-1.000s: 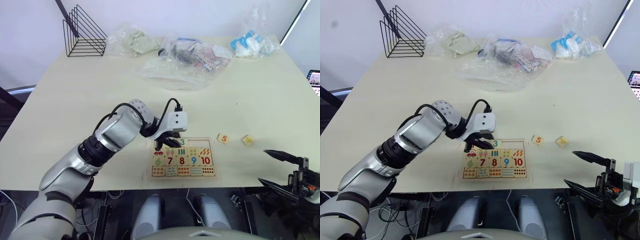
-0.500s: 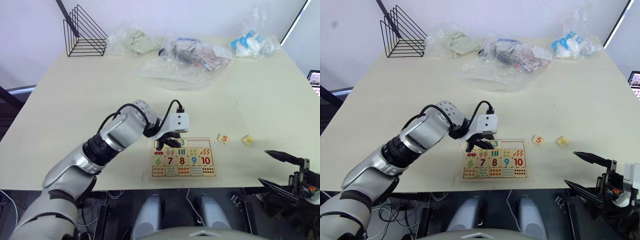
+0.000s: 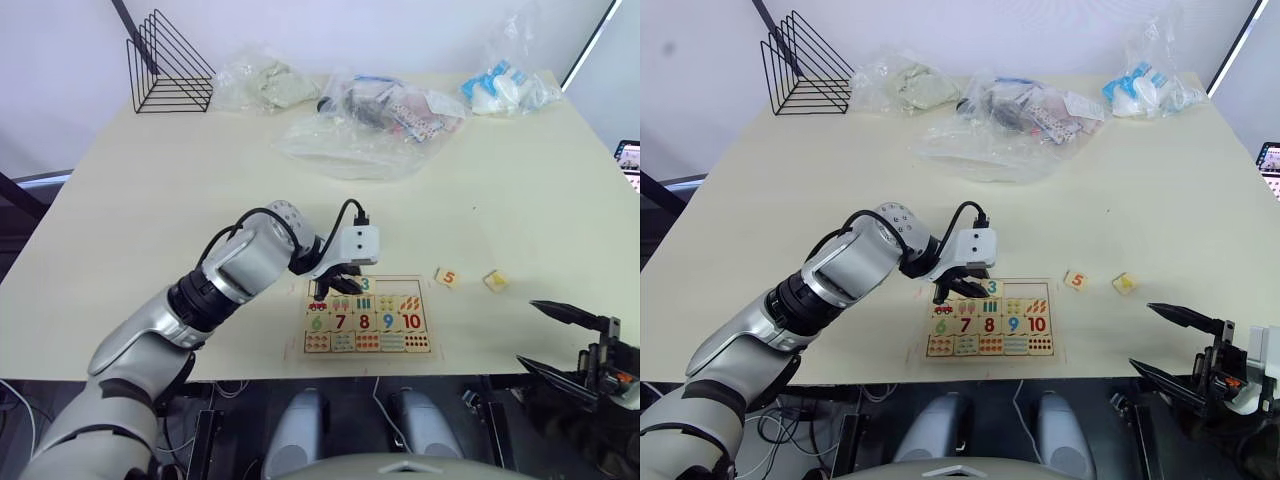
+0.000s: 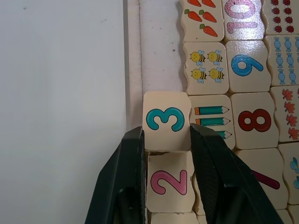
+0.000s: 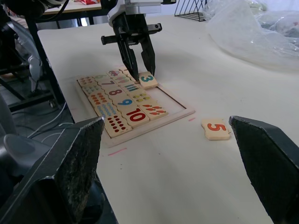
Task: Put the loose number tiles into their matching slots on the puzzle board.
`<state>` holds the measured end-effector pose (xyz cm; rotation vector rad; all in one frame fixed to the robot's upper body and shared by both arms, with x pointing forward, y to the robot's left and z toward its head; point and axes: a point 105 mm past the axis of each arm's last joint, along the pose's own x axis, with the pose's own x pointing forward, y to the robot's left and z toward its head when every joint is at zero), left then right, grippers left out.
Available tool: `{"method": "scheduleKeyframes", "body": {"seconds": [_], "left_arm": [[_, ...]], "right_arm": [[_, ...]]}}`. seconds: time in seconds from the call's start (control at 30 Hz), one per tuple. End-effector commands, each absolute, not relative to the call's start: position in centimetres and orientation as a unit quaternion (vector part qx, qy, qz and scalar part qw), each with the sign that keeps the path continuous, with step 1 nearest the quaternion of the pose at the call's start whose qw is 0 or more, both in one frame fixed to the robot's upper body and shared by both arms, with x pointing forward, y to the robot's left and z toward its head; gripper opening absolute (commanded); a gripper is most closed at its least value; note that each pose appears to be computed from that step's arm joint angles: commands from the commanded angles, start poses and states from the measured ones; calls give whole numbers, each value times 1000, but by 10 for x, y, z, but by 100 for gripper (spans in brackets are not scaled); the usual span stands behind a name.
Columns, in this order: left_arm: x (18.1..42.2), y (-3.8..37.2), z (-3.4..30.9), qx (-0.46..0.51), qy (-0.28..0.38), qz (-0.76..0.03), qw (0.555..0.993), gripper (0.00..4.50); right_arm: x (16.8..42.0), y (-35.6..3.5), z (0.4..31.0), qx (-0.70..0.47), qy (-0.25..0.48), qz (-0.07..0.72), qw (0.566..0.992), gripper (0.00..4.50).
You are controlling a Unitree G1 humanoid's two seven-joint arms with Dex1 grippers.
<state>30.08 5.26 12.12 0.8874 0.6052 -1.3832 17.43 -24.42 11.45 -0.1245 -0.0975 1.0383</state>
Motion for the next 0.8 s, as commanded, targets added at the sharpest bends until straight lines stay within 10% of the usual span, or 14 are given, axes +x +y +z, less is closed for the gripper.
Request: {"method": "scheduleKeyframes", "body": {"seconds": [0.03, 0.3, 0.57, 0.8], "left_arm": [[301, 49, 129, 401, 250, -609, 638, 90], [301, 49, 129, 401, 249, -609, 638, 90], [300, 49, 130, 396, 249, -609, 640, 438], [302, 49, 142, 372, 246, -616, 650, 448]], "right_arm": [[173, -244, 124, -77, -66, 494, 864, 450], [174, -244, 123, -77, -65, 492, 865, 450], [174, -245, 122, -79, -65, 491, 865, 450], [174, -246, 122, -80, -65, 490, 866, 450]]}}
